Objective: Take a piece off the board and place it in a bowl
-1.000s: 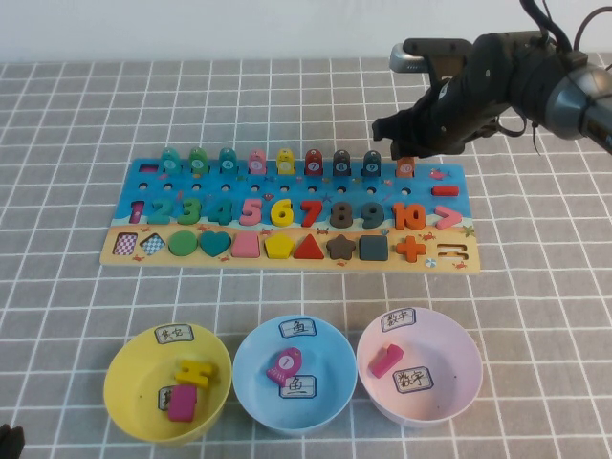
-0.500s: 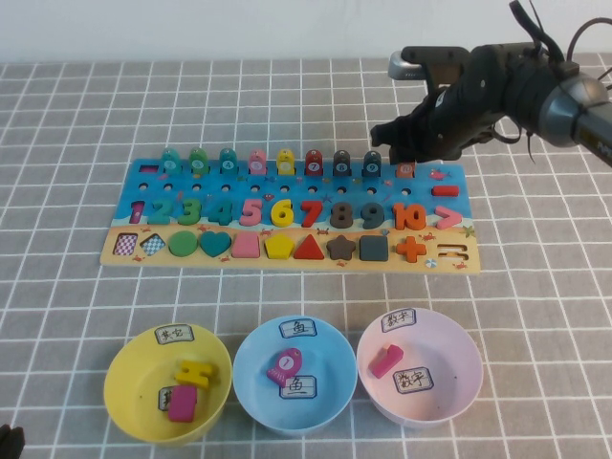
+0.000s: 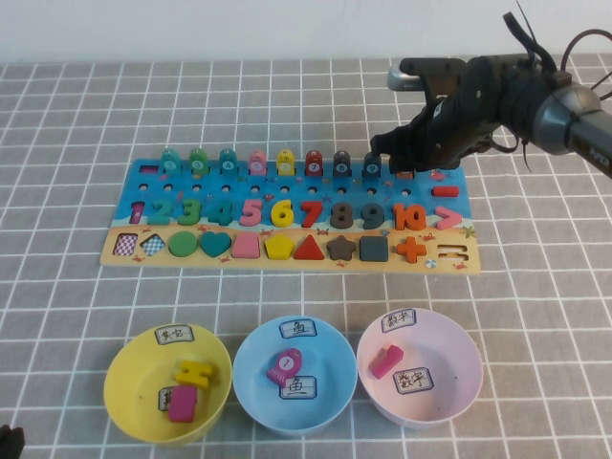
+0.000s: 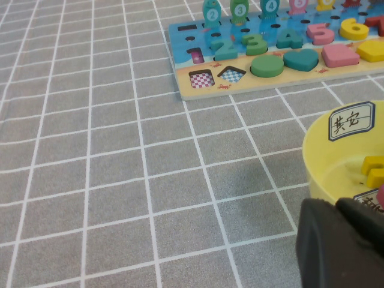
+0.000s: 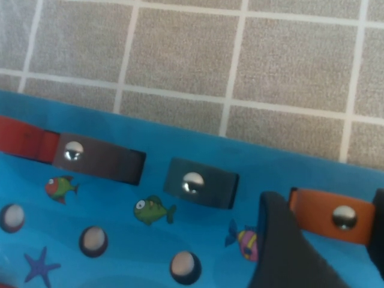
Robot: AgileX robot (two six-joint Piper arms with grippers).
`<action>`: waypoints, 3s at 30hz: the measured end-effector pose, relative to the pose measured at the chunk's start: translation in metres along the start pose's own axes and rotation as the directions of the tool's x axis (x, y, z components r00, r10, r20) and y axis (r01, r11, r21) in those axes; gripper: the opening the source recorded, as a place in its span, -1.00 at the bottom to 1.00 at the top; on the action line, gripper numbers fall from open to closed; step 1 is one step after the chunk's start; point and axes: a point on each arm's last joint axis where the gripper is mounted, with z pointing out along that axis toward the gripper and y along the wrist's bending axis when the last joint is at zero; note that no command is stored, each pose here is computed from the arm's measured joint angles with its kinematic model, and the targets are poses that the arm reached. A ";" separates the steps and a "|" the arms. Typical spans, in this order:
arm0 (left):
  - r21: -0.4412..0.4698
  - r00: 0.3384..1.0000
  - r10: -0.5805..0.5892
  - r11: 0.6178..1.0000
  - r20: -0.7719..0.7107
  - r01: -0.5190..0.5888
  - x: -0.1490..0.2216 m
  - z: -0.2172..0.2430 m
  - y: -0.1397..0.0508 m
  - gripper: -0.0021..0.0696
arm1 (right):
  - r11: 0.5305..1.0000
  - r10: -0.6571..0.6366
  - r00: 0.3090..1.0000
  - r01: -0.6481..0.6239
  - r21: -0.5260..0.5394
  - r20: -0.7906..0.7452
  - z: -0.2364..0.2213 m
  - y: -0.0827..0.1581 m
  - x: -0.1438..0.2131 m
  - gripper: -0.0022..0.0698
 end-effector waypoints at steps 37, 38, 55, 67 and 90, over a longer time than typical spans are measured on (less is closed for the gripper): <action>0.000 1.000 -0.002 1.000 0.000 0.002 0.000 0.000 0.000 -0.94 | 1.000 0.002 1.000 -0.002 0.003 -0.007 0.009 -0.002 0.003 -0.16; 0.000 1.000 -0.002 1.000 0.000 0.002 0.000 0.000 0.000 -0.94 | 1.000 0.002 1.000 -0.002 0.003 -0.007 0.009 -0.002 0.003 -0.16; 0.000 1.000 -0.002 1.000 0.000 0.002 0.000 0.000 0.000 -0.94 | 1.000 0.000 1.000 0.000 0.004 -0.006 0.009 -0.002 0.003 -0.32; 0.000 1.000 -0.002 1.000 0.000 0.002 0.000 0.000 0.000 -0.94 | 1.000 -0.001 1.000 0.001 0.006 -0.006 0.009 -0.002 0.003 -0.33; 0.000 1.000 -0.002 1.000 -0.001 0.002 0.000 0.000 0.000 -0.94 | 0.997 -0.079 0.997 0.079 0.007 0.001 -0.087 0.026 -0.013 -0.34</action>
